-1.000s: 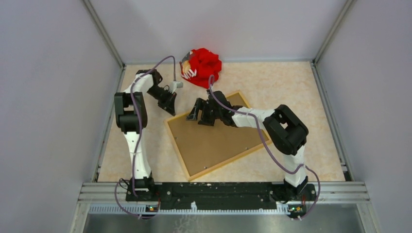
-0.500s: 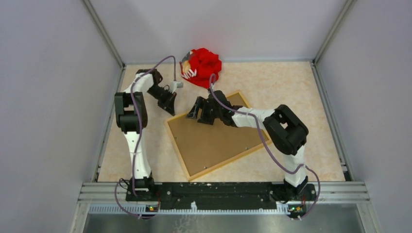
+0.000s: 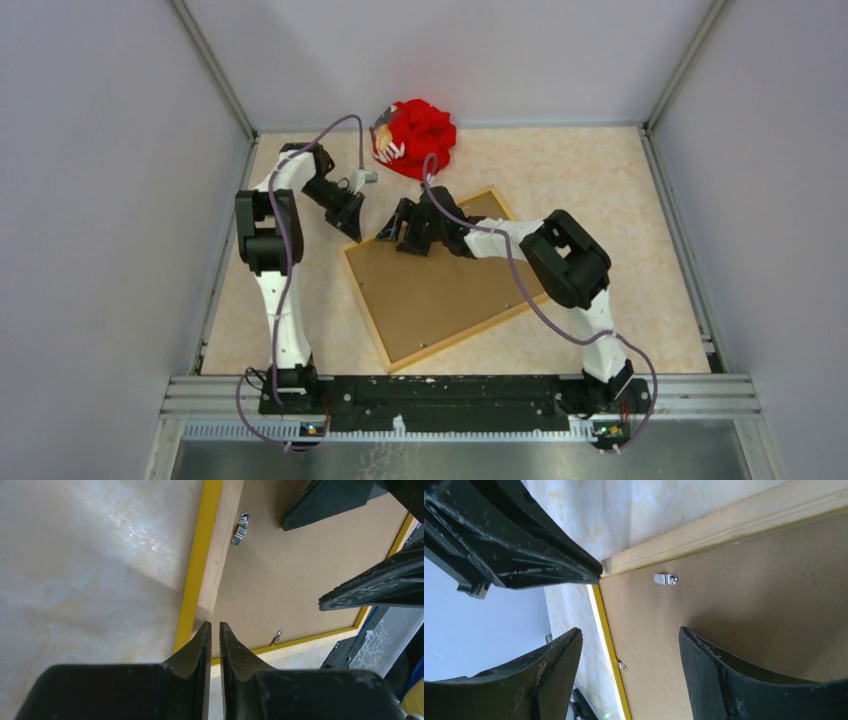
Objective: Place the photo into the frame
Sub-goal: Install the photo frame at the center of the board.
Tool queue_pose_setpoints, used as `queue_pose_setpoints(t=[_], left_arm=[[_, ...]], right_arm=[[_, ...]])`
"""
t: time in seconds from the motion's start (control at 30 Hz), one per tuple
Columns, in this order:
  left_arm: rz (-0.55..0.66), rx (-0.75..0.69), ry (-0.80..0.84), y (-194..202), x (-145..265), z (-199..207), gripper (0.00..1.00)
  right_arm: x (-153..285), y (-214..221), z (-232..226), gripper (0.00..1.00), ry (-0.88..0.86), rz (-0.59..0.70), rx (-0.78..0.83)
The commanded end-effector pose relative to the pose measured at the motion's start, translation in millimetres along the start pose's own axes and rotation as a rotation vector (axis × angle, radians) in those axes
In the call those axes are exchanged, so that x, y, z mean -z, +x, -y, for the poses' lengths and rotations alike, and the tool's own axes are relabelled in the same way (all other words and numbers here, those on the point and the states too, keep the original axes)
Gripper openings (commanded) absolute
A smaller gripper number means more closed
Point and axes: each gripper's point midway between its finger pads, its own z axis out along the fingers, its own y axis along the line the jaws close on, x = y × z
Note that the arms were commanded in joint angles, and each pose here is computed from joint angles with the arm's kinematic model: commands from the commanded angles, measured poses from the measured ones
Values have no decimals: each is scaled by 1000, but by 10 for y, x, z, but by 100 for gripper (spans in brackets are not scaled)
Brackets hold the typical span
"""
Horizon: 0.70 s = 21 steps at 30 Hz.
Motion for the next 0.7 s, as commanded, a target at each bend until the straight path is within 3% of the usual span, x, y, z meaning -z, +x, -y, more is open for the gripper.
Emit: queue_pose_setpoints(t=[0.0,0.23,0.67], left_arm=[[36,-46,21,-32,129,195,16],[15,-31,9,70,21,120,5],[35,-40,29,46,11,163,1]], right_arm=[[-107,-163,-223,70,-61,29,-1],[-195,-216,-251,69,-57,26,-2],[-267,-269,-110,68,-12,31,12]])
